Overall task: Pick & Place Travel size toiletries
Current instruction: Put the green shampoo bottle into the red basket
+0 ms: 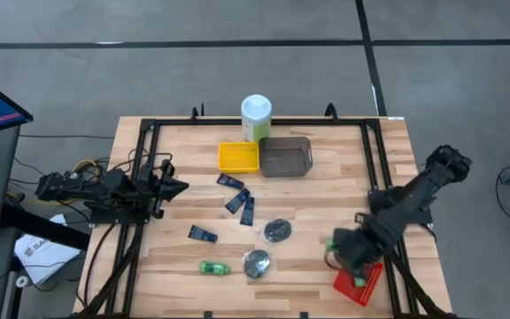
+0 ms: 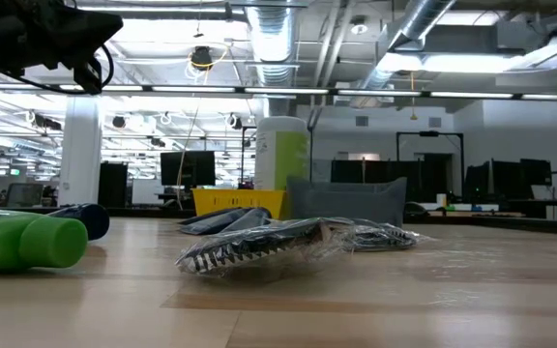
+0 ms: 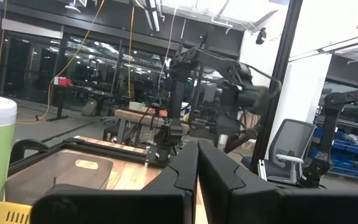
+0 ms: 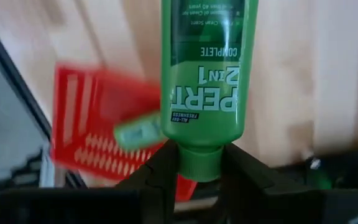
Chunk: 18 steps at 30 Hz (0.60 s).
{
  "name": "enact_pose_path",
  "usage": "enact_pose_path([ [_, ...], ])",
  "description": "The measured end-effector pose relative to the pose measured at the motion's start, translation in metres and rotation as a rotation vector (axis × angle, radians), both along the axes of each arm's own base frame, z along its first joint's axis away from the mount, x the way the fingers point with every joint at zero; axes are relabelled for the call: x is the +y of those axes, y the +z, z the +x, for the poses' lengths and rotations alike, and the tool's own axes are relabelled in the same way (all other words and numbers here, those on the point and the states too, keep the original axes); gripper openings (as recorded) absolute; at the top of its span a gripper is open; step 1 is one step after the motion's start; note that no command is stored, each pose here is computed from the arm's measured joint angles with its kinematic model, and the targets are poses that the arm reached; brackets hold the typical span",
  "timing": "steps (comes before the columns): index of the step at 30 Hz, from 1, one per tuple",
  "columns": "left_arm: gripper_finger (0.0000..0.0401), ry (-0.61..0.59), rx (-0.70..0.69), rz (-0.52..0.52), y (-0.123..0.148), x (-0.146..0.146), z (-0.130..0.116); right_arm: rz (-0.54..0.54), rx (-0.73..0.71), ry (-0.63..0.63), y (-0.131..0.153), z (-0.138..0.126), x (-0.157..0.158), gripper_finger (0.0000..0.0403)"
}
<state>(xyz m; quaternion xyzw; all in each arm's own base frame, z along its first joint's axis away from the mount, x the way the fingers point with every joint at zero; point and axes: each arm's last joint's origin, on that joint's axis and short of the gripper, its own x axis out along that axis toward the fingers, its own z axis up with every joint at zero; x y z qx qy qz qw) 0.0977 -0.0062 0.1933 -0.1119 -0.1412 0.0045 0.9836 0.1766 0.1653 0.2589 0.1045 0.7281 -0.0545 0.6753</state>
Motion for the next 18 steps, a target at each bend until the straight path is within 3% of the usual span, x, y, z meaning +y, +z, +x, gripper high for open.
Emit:
enact_pose_path([
  [5, 0.0008, 0.000, -0.002, 0.000, 0.000, 0.000, 0.000, -0.006, 0.013, 0.120, -0.009, -0.027, 0.023, 0.0087],
  [9, 0.0008, 0.000, -0.002, 0.000, 0.000, 0.000, 0.000, -0.003, 0.005, 0.297, -0.009, -0.043, 0.034, 0.0087],
  [18, 0.0008, 0.006, -0.002, -0.002, 0.000, 0.000, 0.000, -0.017, 0.029, 0.600, -0.017, -0.048, 0.042, 0.0087],
])
